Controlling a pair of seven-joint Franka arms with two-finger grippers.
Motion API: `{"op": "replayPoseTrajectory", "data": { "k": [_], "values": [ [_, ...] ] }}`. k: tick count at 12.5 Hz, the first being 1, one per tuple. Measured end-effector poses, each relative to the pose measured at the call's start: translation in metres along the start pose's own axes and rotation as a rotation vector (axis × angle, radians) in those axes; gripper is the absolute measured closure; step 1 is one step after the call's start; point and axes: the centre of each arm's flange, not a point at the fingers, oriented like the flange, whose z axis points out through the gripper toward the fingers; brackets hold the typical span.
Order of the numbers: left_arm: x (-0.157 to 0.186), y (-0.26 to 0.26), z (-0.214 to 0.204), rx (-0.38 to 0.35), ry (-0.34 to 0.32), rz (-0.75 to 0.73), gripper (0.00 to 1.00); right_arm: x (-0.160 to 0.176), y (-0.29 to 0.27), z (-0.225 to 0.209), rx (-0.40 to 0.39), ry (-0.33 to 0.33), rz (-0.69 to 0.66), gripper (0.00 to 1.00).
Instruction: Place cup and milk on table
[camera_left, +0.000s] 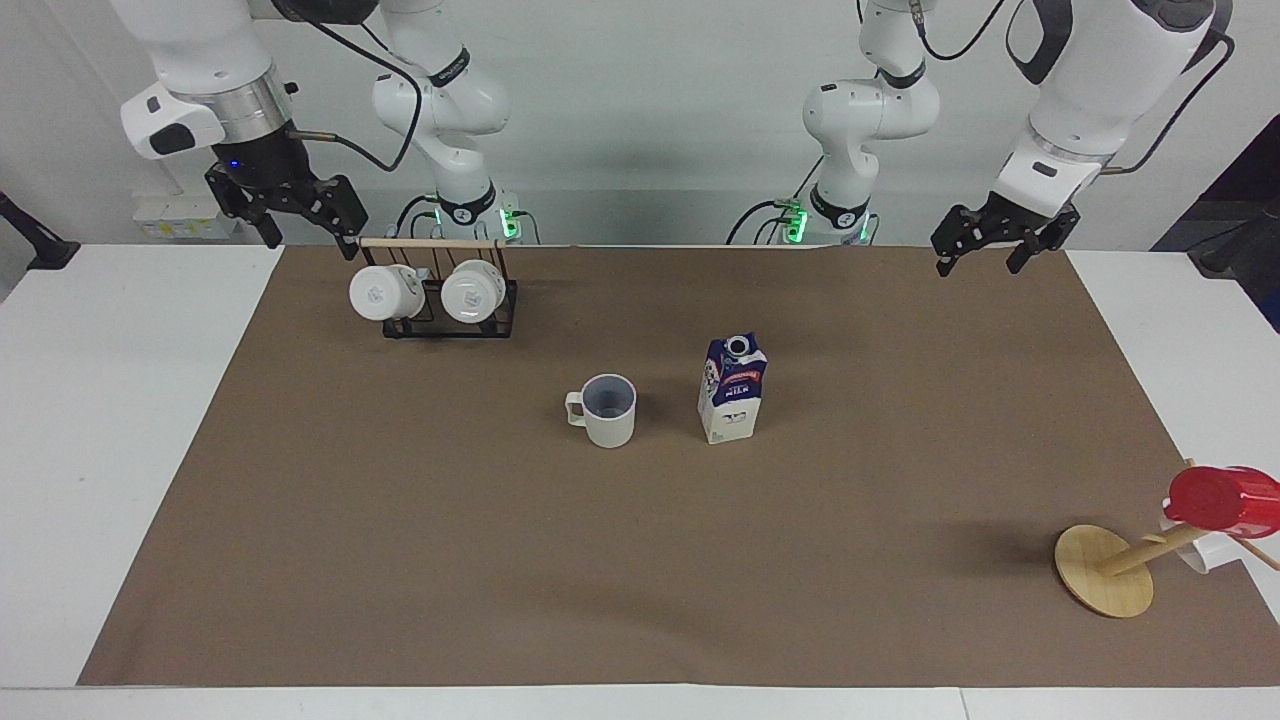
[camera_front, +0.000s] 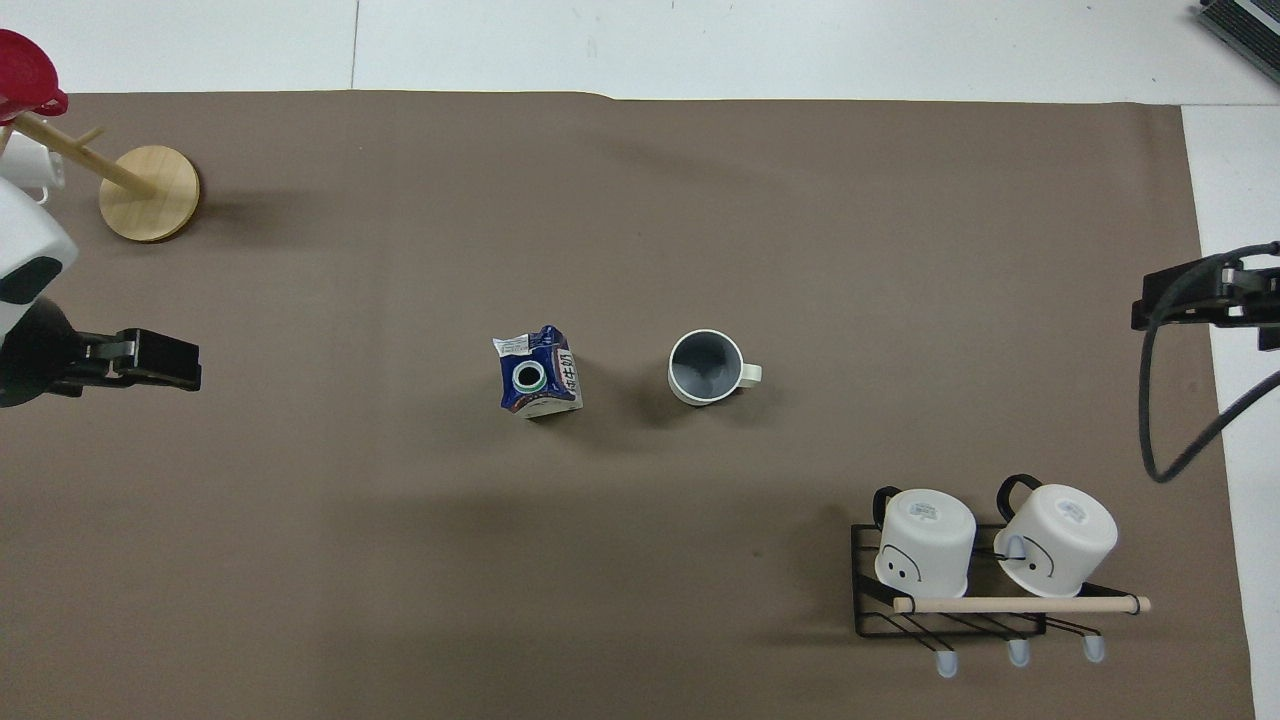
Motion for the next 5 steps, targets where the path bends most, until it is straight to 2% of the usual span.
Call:
{"op": "replayPoseTrajectory", "data": {
  "k": [5],
  "values": [
    [-0.0009, 0.0, 0.0007, 0.001, -0.008, 0.0, 0.0, 0.0, 0.0, 0.0, 0.0, 0.0, 0.0, 0.0]
  ]
}}
